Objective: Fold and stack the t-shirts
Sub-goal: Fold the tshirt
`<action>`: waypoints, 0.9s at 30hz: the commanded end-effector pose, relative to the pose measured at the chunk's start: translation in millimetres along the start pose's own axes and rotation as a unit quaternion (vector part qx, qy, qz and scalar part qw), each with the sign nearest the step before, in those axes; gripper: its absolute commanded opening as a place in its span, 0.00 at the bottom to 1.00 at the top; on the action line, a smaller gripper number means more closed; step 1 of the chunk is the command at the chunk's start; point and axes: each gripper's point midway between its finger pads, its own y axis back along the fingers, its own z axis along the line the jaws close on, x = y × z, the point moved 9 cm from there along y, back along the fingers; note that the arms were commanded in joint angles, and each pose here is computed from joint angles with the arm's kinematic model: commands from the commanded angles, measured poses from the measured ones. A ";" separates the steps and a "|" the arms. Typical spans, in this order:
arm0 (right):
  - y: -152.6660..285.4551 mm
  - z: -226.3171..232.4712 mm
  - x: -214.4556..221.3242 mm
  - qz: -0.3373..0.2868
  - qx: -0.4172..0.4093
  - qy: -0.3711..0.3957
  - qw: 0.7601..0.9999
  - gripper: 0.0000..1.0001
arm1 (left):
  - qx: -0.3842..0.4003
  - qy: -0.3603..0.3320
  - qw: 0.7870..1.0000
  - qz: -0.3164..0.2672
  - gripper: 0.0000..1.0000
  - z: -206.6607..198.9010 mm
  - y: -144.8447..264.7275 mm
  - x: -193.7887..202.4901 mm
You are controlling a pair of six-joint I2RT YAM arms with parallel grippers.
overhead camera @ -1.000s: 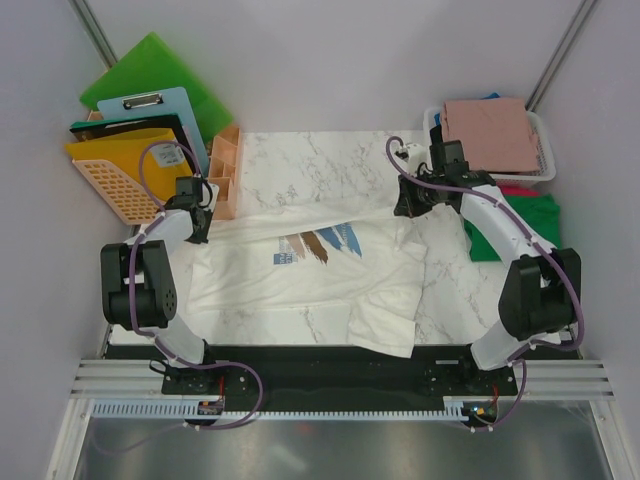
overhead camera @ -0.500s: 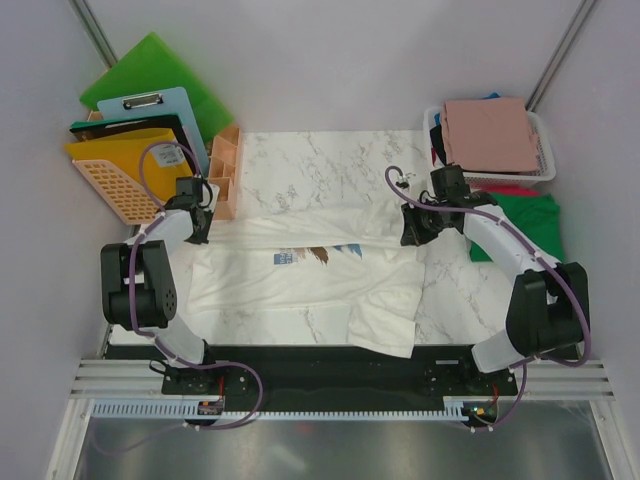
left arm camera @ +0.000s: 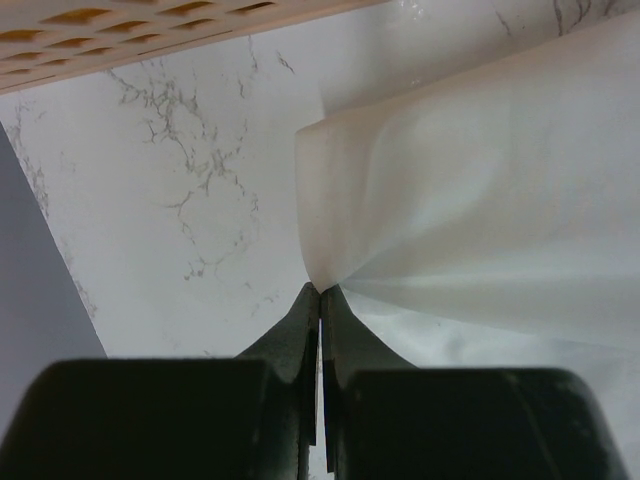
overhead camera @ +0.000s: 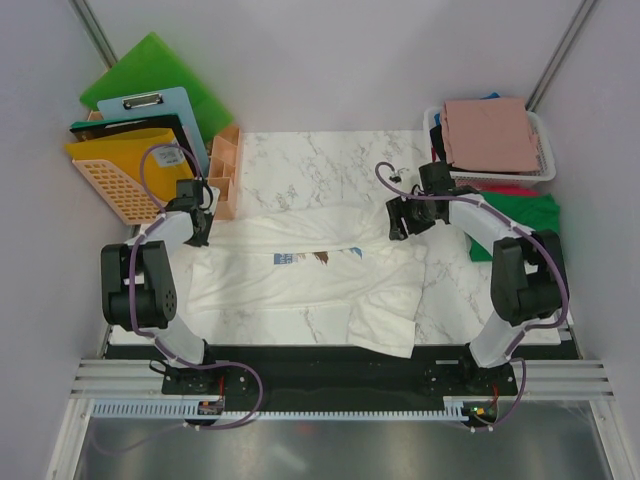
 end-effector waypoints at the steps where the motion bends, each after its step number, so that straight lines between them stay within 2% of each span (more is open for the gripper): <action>1: 17.5 1.9 -19.2 -0.059 0.026 0.022 0.998 0.71 | -0.008 -0.002 1.000 -0.016 0.02 5.2 8.3 -3.1; 6: 45.6 14.8 -13.6 -0.083 0.026 0.025 0.996 0.74 | -0.005 -0.002 1.000 -0.013 0.02 4.3 5.4 -2.3; 7: 50.3 17.0 -12.3 -0.086 0.021 0.024 0.996 0.68 | -0.004 0.000 1.000 -0.014 0.02 3.9 5.4 -2.4; 9: 60.1 25.7 -6.9 -0.081 0.008 0.025 0.996 0.62 | -0.001 -0.001 1.000 -0.014 0.02 2.8 4.8 -2.2; 10: 61.6 29.0 -4.4 -0.077 -0.001 0.026 0.997 0.55 | 0.000 0.000 1.000 -0.013 0.02 2.4 4.9 -1.8; 14: 54.5 34.7 17.1 -0.048 -0.025 0.013 0.998 0.48 | 0.002 0.004 1.000 -0.014 0.02 1.8 4.8 -0.4; 20: 18.7 30.5 31.3 -0.013 -0.039 -0.007 0.999 0.54 | 0.004 0.011 1.000 -0.017 0.02 0.3 5.3 -0.5; 27: -6.7 28.9 27.1 0.003 -0.038 -0.006 0.999 0.59 | -0.002 0.006 1.000 -0.020 0.02 2.6 8.1 -1.4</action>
